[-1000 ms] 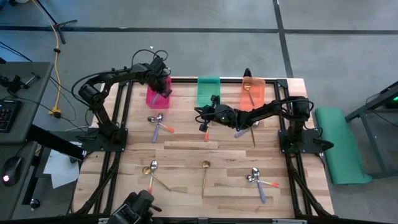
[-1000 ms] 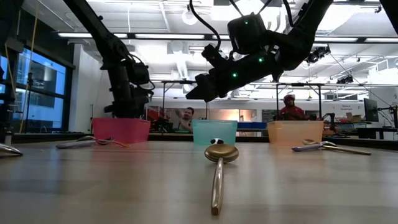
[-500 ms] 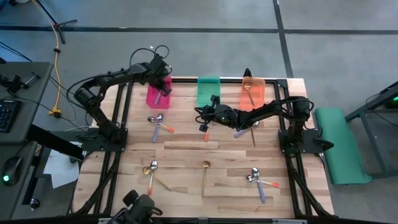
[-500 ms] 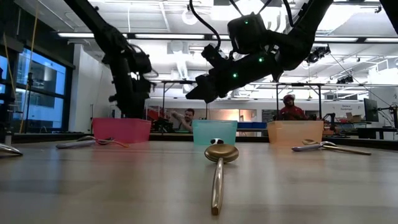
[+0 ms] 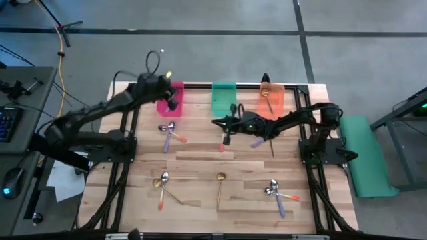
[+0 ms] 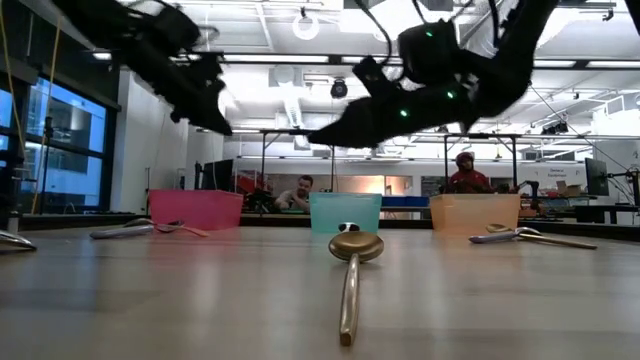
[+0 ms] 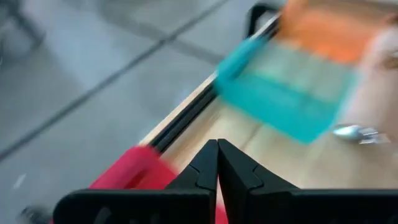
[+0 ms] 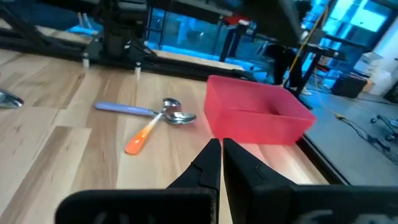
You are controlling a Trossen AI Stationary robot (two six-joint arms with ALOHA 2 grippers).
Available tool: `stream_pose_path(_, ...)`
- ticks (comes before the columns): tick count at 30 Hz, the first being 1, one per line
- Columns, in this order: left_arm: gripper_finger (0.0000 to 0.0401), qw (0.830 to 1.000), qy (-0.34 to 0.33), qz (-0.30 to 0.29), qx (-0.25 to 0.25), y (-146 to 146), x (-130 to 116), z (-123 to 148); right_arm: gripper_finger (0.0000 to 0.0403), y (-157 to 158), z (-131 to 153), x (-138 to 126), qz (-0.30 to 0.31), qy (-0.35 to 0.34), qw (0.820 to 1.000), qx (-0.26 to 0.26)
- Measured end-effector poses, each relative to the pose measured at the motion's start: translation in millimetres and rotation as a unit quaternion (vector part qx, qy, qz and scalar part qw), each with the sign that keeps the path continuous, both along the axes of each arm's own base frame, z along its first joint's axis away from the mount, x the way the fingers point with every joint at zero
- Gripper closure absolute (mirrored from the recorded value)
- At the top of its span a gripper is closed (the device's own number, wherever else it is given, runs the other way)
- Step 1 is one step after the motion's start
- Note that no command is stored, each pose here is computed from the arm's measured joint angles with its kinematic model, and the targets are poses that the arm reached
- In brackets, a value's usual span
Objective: Sort silverware by color (type)
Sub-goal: Put the orange spoon into the green bin
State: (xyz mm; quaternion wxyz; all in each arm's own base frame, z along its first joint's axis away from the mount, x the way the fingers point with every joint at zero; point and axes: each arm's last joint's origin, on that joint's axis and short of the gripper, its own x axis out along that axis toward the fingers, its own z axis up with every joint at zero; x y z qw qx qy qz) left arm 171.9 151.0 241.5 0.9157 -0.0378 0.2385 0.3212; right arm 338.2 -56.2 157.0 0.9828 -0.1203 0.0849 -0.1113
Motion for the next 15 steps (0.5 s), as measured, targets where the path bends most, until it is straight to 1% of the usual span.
stream_pose_path(3, 0.0400, 0.997, -0.055, -0.048, 0.023, -28.2, -5.5, -10.9, 0.0403, 6.5, 1.1, -15.4, 0.001, -0.005, 1.000, 0.013)
stream_pose_path(5, 0.0401, 0.992, -0.080, -0.089, 0.034, -45.3, -9.3, -19.9, 0.0403, 15.6, 4.3, -27.3, -0.001, 0.009, 1.000, 0.022)
stream_pose_path(7, 0.0401, 0.985, -0.106, -0.127, 0.052, -59.1, -12.2, -28.0, 0.0403, 25.5, 8.3, -39.6, -0.019, 0.040, 0.999, 0.031)
stream_pose_path(10, 0.0400, 0.971, -0.147, -0.175, 0.071, -75.2, -15.3, -39.1, 0.0403, 41.0, 17.4, -58.6, -0.059, 0.099, 0.992, 0.057)
stream_pose_path(13, 0.0401, 0.958, -0.178, -0.213, 0.071, -88.3, -17.0, -49.8, 0.0403, 58.1, 25.8, -77.8, -0.082, 0.157, 0.979, 0.102)
stream_pose_path(15, 0.0400, 0.953, -0.180, -0.236, 0.066, -96.2, -17.5, -58.2, 0.0403, 69.9, 32.4, -88.8, -0.089, 0.184, 0.970, 0.133)
